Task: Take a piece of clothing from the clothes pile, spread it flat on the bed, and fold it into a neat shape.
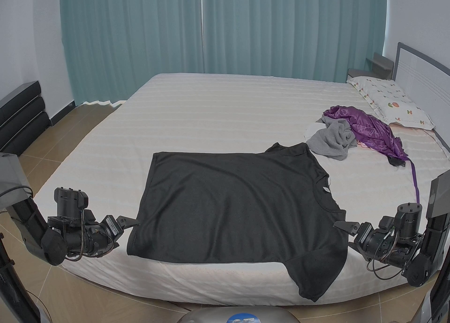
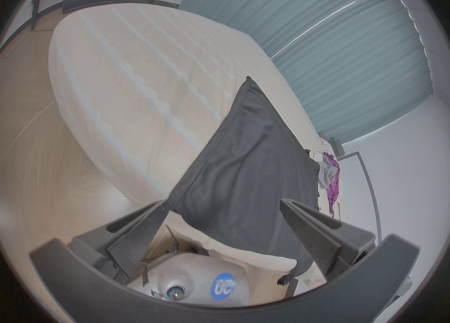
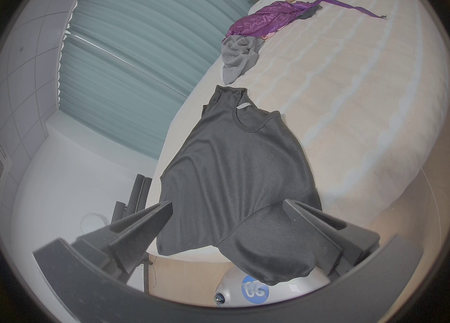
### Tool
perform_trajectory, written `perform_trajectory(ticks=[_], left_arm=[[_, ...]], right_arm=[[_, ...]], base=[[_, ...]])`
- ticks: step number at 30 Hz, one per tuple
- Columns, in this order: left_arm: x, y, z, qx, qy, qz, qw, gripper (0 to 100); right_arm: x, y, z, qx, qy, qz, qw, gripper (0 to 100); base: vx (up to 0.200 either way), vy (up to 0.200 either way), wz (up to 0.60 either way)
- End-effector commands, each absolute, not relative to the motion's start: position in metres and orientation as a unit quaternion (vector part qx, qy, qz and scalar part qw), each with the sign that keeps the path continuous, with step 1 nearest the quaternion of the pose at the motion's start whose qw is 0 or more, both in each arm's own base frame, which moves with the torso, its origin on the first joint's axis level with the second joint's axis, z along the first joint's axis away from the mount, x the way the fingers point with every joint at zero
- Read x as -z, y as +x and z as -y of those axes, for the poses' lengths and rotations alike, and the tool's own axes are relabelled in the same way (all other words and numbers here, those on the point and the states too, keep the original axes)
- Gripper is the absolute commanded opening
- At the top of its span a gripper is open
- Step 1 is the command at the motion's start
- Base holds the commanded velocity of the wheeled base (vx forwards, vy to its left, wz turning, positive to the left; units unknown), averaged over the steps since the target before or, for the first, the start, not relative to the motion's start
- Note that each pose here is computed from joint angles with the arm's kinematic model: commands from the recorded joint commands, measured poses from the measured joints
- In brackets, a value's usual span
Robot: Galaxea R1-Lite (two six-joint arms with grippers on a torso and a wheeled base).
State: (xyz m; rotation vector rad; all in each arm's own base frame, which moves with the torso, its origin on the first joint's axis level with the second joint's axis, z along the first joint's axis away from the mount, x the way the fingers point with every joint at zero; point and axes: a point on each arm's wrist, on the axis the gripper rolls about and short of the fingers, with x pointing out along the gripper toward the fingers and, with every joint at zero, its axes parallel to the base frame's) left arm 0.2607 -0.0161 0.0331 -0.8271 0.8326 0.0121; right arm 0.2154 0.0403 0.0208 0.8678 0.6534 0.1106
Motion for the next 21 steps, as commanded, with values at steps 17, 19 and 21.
perform_trajectory(ticks=[17,19,21], left_arm=[[0.021,0.268,0.03,-0.036,-0.326,-0.42,0.846,100],[0.022,0.269,0.03,-0.033,-0.327,-0.413,0.849,100],[0.023,0.271,0.03,-0.031,-0.328,-0.41,0.85,100]], right_arm=[[-0.018,0.211,-0.04,-0.047,0.412,-0.323,0.851,100],[-0.018,0.211,-0.04,-0.047,0.412,-0.323,0.851,100],[-0.018,0.211,-0.04,-0.047,0.412,-0.323,0.851,100]], base=[[0.0,0.0,0.0],[0.0,0.0,0.0],[0.0,0.0,0.0]])
